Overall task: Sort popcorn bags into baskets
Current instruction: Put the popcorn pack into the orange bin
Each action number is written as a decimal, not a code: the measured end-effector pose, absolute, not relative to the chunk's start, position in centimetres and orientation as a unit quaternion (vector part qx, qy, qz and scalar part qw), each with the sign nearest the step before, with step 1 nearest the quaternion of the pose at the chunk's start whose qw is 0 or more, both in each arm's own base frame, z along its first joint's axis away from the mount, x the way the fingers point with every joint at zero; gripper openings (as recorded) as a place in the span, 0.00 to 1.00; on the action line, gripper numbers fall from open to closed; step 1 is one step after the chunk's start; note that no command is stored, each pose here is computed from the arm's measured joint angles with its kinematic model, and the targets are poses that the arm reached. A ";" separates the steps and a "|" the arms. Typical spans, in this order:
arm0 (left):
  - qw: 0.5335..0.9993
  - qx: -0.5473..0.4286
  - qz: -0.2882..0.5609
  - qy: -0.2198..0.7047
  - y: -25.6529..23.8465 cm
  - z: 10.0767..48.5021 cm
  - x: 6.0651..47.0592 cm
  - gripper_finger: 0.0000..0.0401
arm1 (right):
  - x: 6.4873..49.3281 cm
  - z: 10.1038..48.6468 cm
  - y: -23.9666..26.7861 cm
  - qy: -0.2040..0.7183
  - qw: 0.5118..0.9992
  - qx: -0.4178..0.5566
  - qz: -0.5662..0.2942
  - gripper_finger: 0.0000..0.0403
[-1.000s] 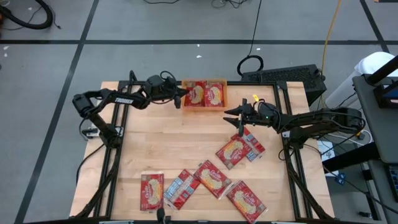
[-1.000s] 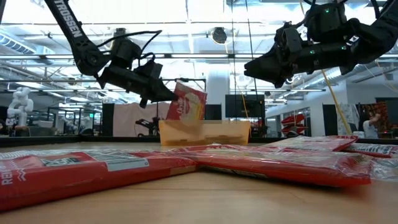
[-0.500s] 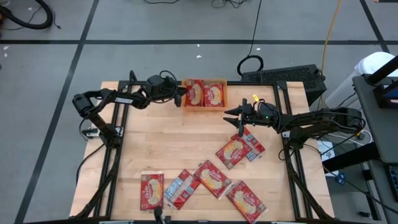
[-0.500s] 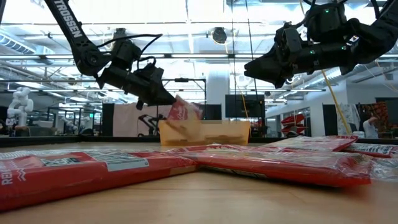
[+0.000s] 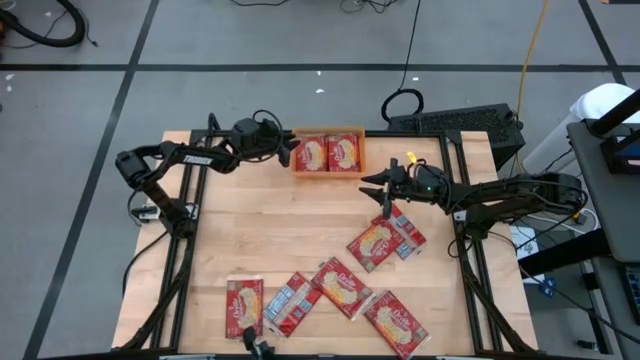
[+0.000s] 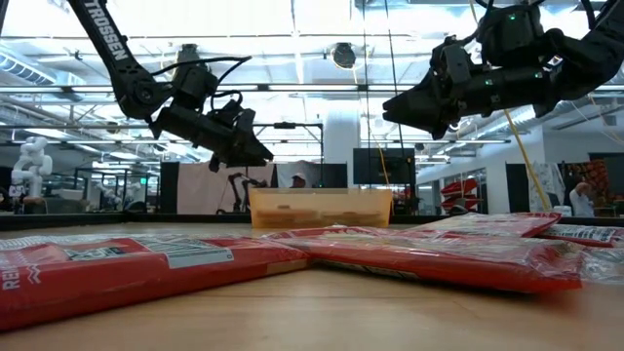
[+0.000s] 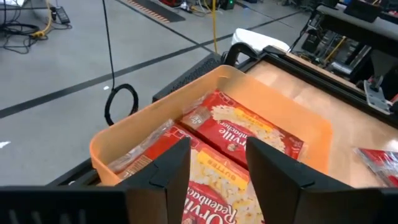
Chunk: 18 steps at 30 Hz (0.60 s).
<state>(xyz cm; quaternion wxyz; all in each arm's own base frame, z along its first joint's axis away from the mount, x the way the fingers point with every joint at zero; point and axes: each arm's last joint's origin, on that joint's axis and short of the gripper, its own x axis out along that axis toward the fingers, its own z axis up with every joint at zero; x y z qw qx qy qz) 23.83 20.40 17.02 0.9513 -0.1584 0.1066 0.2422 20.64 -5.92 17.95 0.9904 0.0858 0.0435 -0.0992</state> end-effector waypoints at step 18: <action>0.978 -0.090 0.103 0.156 9.4 19.4 28.2 0.28 | 20.2 14.6 -3.5 0.222 0.954 0.192 -0.065 0.37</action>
